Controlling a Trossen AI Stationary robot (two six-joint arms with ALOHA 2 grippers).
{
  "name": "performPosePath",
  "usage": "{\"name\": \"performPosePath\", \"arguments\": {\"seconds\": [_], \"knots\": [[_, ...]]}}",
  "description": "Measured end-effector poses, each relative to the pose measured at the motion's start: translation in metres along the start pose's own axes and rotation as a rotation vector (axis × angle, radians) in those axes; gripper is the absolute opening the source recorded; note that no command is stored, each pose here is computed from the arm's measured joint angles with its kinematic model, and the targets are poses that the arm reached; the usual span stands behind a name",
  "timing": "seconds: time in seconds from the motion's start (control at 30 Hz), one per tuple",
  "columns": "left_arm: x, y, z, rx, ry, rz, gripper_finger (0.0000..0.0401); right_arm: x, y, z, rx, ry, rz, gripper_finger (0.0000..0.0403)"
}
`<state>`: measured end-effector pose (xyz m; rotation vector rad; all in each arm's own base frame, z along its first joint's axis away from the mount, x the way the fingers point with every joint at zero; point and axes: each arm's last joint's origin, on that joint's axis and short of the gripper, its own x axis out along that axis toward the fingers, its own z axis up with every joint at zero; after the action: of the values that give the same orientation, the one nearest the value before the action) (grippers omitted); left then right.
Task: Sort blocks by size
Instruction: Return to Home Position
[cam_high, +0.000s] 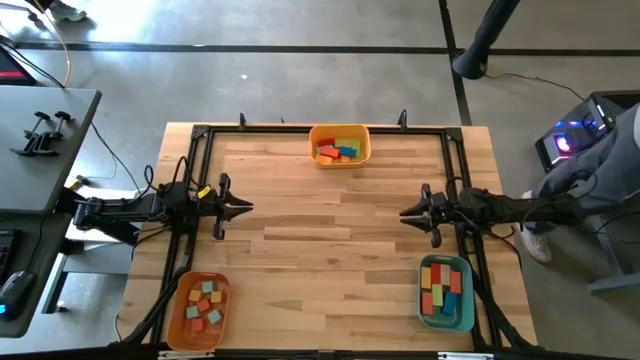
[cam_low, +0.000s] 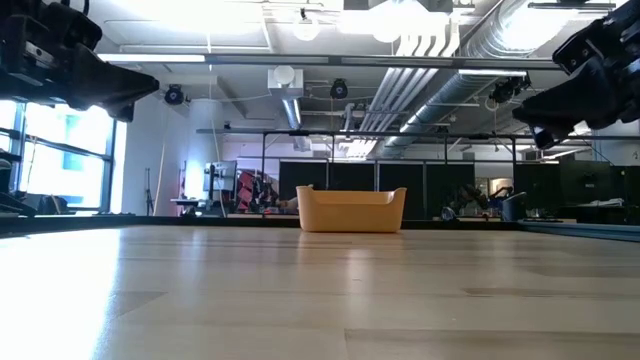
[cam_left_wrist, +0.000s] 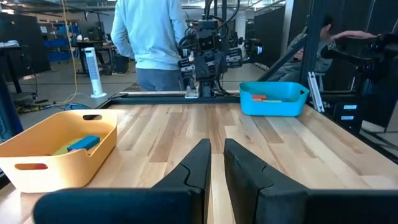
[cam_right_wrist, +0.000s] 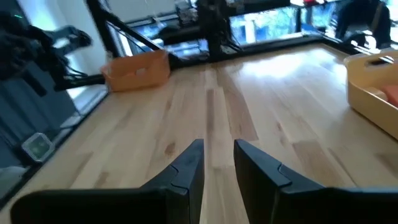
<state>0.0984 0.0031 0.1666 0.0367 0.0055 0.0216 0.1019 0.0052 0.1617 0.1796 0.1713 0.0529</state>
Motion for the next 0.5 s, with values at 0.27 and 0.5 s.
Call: {"name": "performPosePath", "arguments": {"seconds": [0.27,0.5], "knots": [[0.0,0.0,0.0,0.0,-0.001,0.0,0.0031,-0.01,0.003,0.011,-0.01,-0.145,0.031,0.0083],[0.0,0.0,-0.001,0.001,0.007,0.002,0.0031,-0.009,0.003,0.008,-0.114,-0.119,0.026,0.0083]]}}
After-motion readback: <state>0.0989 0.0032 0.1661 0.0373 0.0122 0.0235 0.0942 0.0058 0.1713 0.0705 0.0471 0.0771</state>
